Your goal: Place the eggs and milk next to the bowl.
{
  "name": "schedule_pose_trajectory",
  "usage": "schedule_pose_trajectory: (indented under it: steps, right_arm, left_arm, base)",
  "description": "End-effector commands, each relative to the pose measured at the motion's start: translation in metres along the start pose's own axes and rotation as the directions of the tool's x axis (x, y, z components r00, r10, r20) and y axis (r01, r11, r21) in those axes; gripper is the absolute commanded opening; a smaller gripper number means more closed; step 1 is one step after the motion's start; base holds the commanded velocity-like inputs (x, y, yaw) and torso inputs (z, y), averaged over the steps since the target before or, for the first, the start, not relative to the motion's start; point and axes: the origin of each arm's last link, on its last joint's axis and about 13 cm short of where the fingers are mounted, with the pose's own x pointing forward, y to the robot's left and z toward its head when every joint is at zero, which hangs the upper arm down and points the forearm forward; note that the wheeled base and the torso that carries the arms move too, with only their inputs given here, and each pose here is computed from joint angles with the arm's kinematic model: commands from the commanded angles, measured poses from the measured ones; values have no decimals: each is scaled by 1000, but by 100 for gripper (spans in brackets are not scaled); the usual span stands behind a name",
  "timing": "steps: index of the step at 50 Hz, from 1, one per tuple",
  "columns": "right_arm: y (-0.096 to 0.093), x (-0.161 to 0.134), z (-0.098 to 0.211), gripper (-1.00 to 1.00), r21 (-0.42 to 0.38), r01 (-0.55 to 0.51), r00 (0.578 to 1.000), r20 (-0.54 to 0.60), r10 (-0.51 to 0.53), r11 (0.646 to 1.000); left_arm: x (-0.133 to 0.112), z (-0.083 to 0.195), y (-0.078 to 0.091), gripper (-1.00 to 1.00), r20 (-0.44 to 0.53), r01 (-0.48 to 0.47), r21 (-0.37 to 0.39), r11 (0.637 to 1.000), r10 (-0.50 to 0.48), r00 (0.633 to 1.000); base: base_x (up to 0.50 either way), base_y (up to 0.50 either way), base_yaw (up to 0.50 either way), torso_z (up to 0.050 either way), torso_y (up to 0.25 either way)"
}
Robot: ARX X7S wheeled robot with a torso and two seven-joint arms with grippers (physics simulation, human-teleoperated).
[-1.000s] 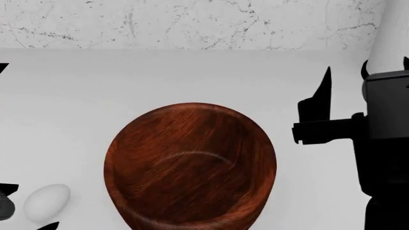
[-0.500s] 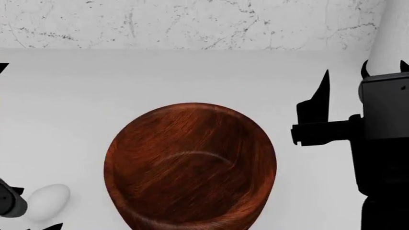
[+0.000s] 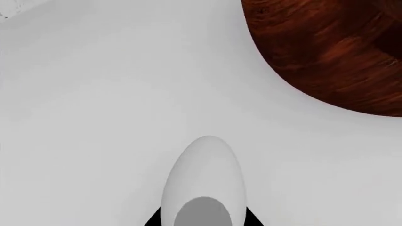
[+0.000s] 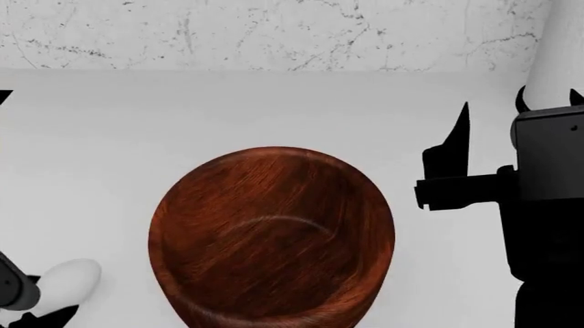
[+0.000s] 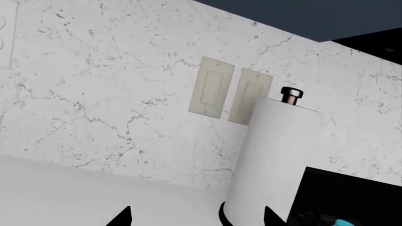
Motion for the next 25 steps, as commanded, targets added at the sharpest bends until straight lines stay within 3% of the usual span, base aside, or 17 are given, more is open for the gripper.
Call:
schedule_pose_trajectory:
  steps: [1, 25]
  right_arm:
    - [0, 0, 0, 100, 1, -3, 1000, 1, 3, 1000]
    - [1, 2, 2, 100, 6, -6, 1000, 5, 6, 1000]
  left_arm:
    - [-10, 10, -1, -100, 40, 23, -5, 1000, -23, 999]
    - [-39, 21, -19, -100, 62, 172, 90, 981, -178, 982]
  base:
    - [0, 0, 0, 0, 0]
    - [0, 0, 0, 0, 0]
